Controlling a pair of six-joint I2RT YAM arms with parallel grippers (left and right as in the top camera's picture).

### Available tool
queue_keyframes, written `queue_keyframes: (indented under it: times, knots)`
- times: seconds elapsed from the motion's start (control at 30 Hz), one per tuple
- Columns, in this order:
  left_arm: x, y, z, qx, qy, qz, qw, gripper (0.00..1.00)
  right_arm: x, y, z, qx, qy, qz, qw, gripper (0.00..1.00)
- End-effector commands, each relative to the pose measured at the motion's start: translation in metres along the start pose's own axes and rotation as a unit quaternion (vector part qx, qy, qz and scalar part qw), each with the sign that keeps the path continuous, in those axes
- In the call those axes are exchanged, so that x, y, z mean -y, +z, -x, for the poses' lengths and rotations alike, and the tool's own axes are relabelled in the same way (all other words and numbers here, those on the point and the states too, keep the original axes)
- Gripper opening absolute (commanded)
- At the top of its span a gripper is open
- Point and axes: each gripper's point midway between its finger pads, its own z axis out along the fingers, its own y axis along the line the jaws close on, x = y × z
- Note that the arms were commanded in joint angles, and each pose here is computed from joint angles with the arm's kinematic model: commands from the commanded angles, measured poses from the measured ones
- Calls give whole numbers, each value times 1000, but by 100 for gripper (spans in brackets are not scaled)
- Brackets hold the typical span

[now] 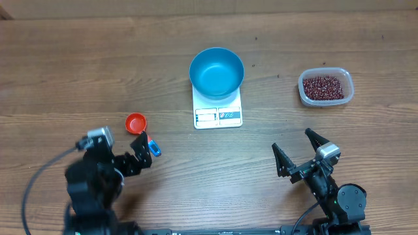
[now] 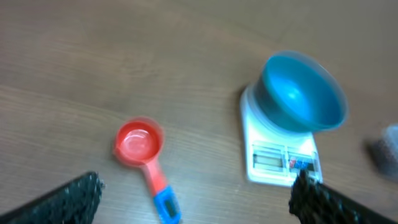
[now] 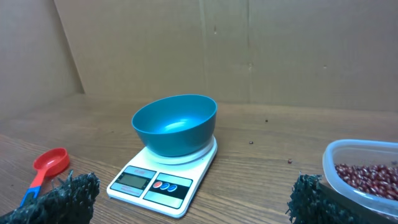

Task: Scoop item into bowl and weigh 150g on scale
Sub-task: 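Move the left gripper to the red measuring cup handle and grasp it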

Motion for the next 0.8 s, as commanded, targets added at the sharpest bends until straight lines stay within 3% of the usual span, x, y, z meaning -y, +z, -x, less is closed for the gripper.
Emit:
queue_keyframes:
  times: [0.0,0.1,0.23,0.33,0.5,0.57,0.77]
  knots:
    - [-18,2,36,-45,28,91,994,100,1,0,-2,1,0,-3,1000,100]
    - [-24,11,42,-100,22,120,987,100,1,0,-2,1,0,-3,1000,100]
    - [-14,34,37,-137,10,83,987,100,1,0,-2,1,0,-3,1000,100]
    - [-4,54,27,-168,-1,44,985,100,1,0,-2,1,0,-3,1000,100]
    - [-14,83,-2,-237,-20,47,970,100,1,0,-2,1,0,-3,1000,100]
    - [-21,93,-22,-280,-34,57,958,100,1,0,-2,1,0,-3,1000,100]
    - [-36,107,-46,-314,-34,127,940,100,1,0,-2,1,0,-3,1000,100]
